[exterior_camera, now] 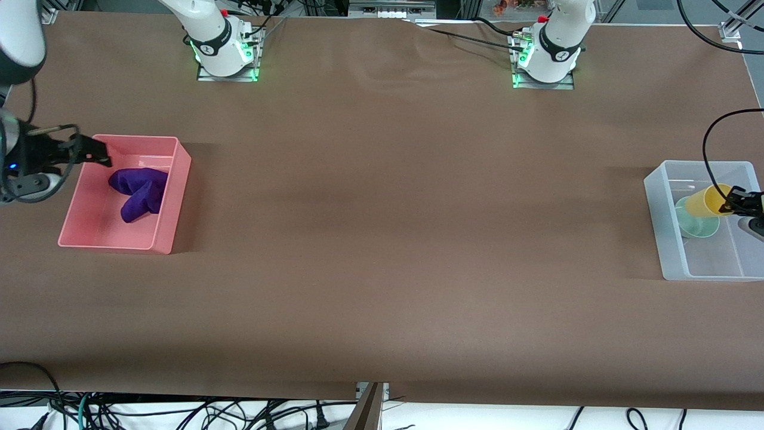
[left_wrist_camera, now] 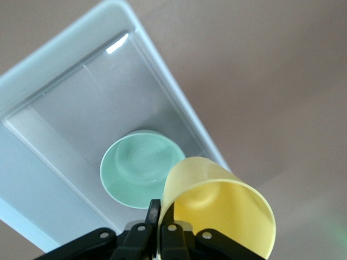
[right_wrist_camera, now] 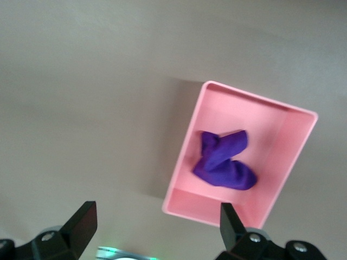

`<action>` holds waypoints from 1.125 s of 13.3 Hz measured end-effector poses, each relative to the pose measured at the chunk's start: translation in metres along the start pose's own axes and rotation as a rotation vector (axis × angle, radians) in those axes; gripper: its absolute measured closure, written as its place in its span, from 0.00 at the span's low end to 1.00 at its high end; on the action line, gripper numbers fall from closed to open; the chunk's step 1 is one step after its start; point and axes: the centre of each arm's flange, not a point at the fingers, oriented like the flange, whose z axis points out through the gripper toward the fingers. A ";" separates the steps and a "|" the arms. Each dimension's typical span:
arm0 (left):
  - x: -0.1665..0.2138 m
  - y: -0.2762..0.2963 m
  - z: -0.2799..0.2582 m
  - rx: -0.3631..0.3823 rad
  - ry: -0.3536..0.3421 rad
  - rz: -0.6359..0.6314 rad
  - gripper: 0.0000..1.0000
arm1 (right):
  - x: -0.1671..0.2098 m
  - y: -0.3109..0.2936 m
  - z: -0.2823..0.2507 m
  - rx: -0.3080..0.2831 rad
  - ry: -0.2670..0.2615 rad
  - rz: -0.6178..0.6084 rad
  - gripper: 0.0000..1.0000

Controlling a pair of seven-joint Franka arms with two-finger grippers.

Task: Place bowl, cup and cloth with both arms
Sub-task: 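Carry the yellow cup into the clear bin with the left gripper, then release the cup and raise the left gripper from the bin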

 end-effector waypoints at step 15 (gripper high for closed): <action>0.094 0.137 -0.138 0.062 0.099 -0.020 0.00 | -0.009 -0.003 -0.036 -0.006 0.066 0.106 0.00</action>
